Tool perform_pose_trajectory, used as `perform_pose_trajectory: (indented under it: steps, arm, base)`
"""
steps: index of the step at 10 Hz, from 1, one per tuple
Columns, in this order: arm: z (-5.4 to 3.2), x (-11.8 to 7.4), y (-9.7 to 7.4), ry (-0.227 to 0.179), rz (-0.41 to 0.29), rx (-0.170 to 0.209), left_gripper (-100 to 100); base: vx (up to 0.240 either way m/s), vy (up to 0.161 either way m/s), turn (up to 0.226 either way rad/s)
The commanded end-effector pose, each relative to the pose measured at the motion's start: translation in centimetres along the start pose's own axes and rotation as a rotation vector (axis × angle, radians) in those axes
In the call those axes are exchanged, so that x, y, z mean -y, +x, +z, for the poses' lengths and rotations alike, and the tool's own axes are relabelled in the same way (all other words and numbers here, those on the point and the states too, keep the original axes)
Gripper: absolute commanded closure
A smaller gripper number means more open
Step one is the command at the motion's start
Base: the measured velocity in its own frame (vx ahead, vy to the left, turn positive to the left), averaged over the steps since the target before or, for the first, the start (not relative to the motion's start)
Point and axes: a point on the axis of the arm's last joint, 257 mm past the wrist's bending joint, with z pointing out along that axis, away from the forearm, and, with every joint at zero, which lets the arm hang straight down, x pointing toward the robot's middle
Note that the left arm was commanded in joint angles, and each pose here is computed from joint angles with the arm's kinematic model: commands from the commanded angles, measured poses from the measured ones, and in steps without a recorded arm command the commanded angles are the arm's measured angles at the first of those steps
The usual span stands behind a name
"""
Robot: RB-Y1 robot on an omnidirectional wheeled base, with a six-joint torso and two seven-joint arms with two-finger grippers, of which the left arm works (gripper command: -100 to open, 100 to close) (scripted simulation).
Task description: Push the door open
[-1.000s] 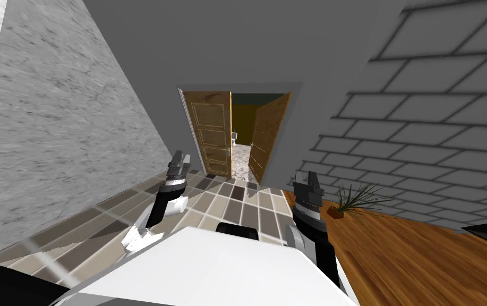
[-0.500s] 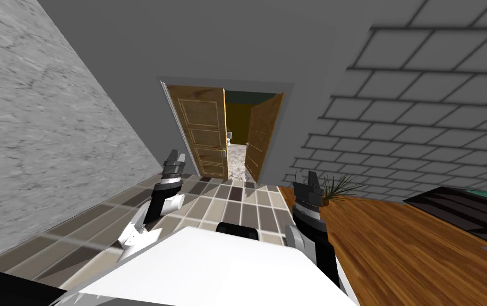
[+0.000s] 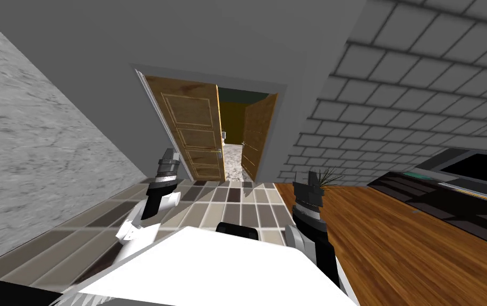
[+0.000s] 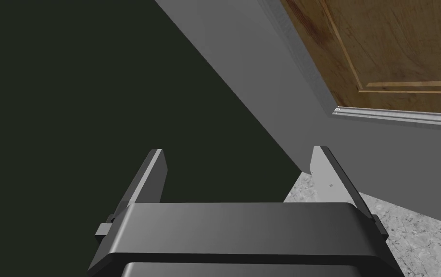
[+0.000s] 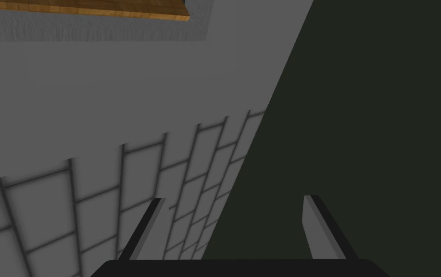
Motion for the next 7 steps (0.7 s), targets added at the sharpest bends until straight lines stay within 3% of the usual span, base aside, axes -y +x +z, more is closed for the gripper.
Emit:
perform_pose_trajectory:
  steps: [1,7]
  arm:
    - [0.22,-0.7,-1.0,-0.010,0.031,0.017,-100]
    - [0.80,-3.3,-5.3,-0.050,0.138,0.090,-100]
  base:
    - [0.022,0.101,-0.210]
    - [0.020,0.117,-0.203]
